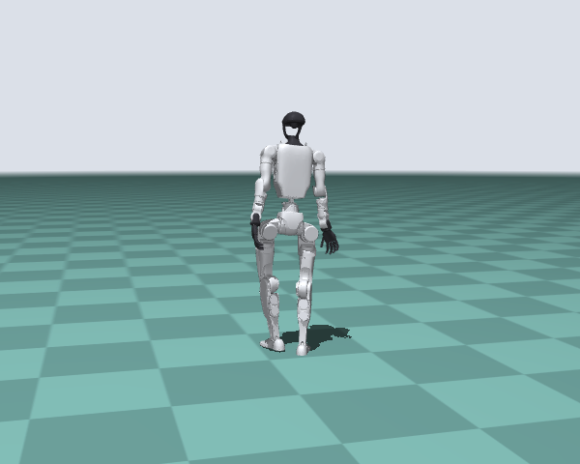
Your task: Walk run
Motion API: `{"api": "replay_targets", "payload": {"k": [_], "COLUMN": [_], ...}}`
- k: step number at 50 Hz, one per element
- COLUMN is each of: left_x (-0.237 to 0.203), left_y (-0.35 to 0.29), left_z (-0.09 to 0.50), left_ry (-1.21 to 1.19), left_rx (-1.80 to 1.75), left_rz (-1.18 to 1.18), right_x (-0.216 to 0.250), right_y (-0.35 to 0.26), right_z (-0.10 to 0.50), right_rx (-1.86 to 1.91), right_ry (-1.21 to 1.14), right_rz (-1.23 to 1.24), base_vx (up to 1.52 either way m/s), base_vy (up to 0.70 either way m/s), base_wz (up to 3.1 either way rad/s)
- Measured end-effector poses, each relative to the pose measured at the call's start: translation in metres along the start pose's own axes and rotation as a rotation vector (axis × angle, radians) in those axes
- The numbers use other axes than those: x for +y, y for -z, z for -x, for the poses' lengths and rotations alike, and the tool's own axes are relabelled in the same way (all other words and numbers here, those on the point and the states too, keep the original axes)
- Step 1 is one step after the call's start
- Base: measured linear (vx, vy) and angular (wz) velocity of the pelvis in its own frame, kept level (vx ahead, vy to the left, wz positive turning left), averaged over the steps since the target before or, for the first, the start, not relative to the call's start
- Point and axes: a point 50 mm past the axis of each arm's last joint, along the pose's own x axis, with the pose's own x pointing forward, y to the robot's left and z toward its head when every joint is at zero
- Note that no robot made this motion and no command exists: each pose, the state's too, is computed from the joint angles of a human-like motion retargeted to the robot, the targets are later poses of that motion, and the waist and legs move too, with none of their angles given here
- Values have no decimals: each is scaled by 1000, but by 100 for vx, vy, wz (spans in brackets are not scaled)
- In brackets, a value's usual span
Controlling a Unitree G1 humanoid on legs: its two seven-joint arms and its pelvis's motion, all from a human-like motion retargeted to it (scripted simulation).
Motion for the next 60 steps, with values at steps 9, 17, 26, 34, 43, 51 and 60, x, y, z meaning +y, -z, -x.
{"api": "replay_targets", "payload": {"k": [9,17,26,34,43,51,60], "left_x": [7,27,68,93,59,7,-11], "left_y": [-9,-70,-143,-177,-129,-48,5], "left_z": [1,13,46,74,39,5,-2], "left_ry": [-137,-220,-306,-349,-216,-68,-13], "left_rx": [-14,-195,-427,-582,-416,-207,-54], "left_rz": [34,39,-34,-87,-174,-60,227], "right_x": [13,8,28,37,11,-13,-58], "right_y": [-8,-8,5,5,19,11,-87], "right_z": [5,3,10,12,2,-4,-2], "right_rx": [-45,-54,-27,-52,12,59,-300], "right_ry": [10,5,-80,-168,-75,-6,181], "right_rz": [-61,-13,-1,-32,-15,35,37], "base_vx": [30,23,33,55,89,94,71], "base_vy": [0,-2,-7,-19,-27,-11,-13], "base_wz": [-20,-48,10,48,32,-17,-16]}}
